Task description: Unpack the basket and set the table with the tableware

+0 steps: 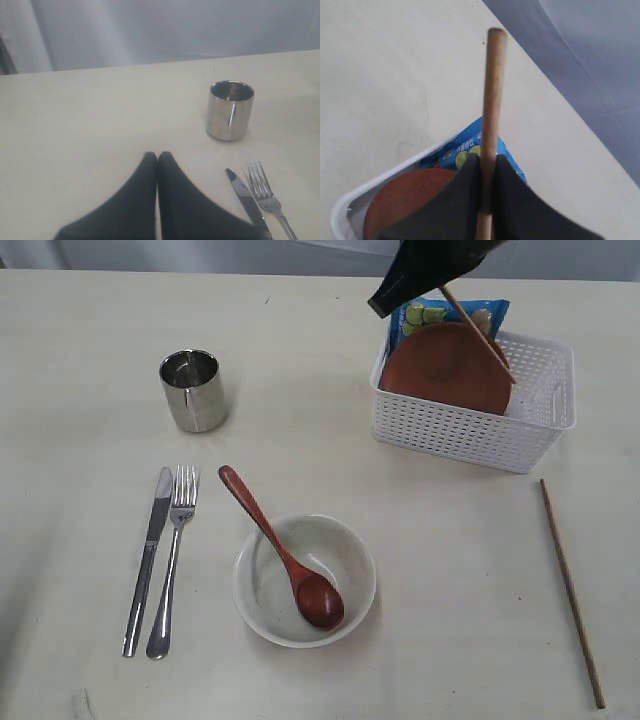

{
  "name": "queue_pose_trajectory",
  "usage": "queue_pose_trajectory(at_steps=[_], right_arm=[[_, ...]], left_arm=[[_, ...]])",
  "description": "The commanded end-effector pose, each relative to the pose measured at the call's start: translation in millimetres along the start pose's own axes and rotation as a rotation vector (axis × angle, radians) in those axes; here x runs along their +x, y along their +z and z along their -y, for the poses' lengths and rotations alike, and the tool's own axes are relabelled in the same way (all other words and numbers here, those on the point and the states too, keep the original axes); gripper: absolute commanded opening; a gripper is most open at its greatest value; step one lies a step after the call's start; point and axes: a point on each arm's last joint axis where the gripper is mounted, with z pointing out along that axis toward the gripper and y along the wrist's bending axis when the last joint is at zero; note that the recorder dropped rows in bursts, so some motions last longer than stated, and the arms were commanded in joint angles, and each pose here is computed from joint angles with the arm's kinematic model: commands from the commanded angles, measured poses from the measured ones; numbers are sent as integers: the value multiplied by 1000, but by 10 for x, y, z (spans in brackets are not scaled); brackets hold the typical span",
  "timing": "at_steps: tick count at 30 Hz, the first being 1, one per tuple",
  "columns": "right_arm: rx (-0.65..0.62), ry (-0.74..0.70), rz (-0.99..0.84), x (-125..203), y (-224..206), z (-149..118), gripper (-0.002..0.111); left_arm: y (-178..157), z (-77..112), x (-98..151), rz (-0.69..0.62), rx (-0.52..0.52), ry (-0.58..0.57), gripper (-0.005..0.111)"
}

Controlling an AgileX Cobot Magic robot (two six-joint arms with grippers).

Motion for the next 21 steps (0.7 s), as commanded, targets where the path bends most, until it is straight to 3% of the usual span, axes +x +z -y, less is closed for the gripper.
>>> queue_pose_trajectory(at_steps=[1,10,16,21], right_arm=[[2,-151,61,-139,-261,-82,-1],[-54,-460,63,-261,-834,-443,-1],[-296,-644,16,-178,-1161,-825,-1],[-469,-891,15,-115,-1394,-1167,-1]], left_arm=[[1,3,-1,9,6,-3,0],[1,3,-1,9,6,-3,0],[1,3,-1,9,6,-3,0],[1,3,-1,9,6,-3,0]])
